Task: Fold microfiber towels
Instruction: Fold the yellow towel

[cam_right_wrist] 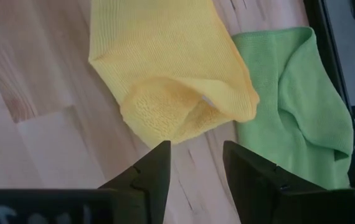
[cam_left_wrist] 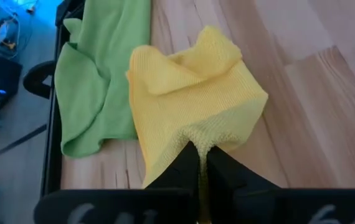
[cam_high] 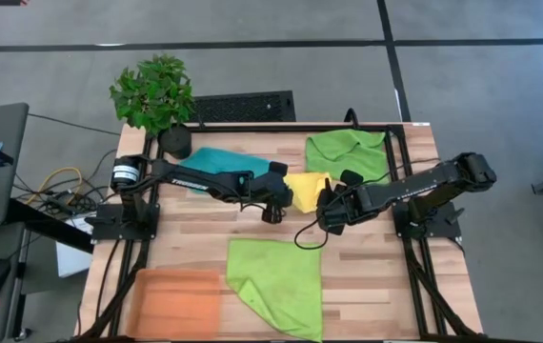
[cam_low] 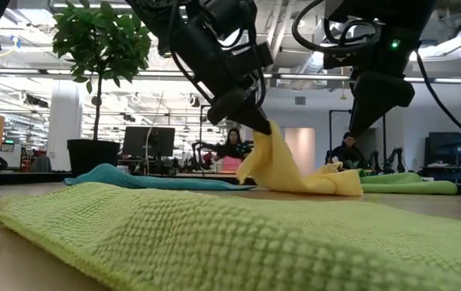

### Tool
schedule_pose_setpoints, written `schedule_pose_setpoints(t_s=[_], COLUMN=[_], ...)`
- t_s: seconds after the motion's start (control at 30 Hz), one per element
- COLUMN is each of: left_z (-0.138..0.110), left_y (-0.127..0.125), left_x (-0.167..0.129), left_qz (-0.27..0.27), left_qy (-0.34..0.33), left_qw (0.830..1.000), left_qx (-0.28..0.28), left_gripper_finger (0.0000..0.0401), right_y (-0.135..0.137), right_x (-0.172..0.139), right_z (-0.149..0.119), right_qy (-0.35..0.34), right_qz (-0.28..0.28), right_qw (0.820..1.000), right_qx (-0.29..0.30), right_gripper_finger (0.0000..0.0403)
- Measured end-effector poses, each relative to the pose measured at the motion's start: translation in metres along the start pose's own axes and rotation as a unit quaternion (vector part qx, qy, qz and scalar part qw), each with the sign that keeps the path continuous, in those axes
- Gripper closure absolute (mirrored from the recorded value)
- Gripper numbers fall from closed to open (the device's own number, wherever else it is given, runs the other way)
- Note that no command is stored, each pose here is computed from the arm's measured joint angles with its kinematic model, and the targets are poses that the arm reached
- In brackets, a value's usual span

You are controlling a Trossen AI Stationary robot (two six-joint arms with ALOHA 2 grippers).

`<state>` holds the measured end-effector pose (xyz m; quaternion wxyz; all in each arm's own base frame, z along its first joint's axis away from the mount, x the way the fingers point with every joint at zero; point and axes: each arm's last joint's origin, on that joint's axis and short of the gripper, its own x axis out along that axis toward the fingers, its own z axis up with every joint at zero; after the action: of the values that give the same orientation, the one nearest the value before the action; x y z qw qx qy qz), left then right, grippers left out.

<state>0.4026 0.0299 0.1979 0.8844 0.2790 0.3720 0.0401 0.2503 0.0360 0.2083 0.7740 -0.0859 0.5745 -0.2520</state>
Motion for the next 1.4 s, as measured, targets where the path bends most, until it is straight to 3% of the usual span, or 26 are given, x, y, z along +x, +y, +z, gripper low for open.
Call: schedule_pose_setpoints(t_s=[0.23, 0.37, 0.67, 0.93, 1.17, 1.4], left_z=[0.0, -0.004, 0.026, 0.03, 0.031, 0.032], left_y=[-0.007, -0.014, -0.004, -0.003, -0.004, -0.003], left_x=[0.023, 0.04, 0.05, 0.053, 0.053, 0.053], left_qz=[0.009, 0.023, 0.028, 0.012, -0.02, -0.017], left_qy=[-0.033, -0.018, -0.064, -0.077, -0.099, -0.104], left_qw=[0.999, 0.997, 0.995, 0.994, 0.992, 0.992], left_qx=[0.041, 0.068, 0.067, 0.074, 0.077, 0.076], left_gripper_finger=[0.0401, 0.0401, 0.0401, 0.0398, 0.0345, 0.027], right_y=[0.004, 0.01, 0.019, 0.025, 0.025, 0.025], right_x=[-0.003, -0.006, -0.013, -0.017, -0.017, -0.017], right_z=[-0.002, -0.004, -0.009, -0.012, -0.012, -0.012], right_qy=[-0.005, -0.011, -0.018, -0.025, -0.024, -0.024], right_qz=[0.002, 0.007, 0.014, 0.02, 0.02, 0.02], right_qw=[1.0, 1.0, 1.0, 0.999, 0.999, 0.999], right_qx=[-0.009, -0.019, -0.013, -0.022, -0.014, -0.013], right_gripper_finger=[0.0235, 0.0237, 0.0239, 0.0241, 0.0243, 0.0244])
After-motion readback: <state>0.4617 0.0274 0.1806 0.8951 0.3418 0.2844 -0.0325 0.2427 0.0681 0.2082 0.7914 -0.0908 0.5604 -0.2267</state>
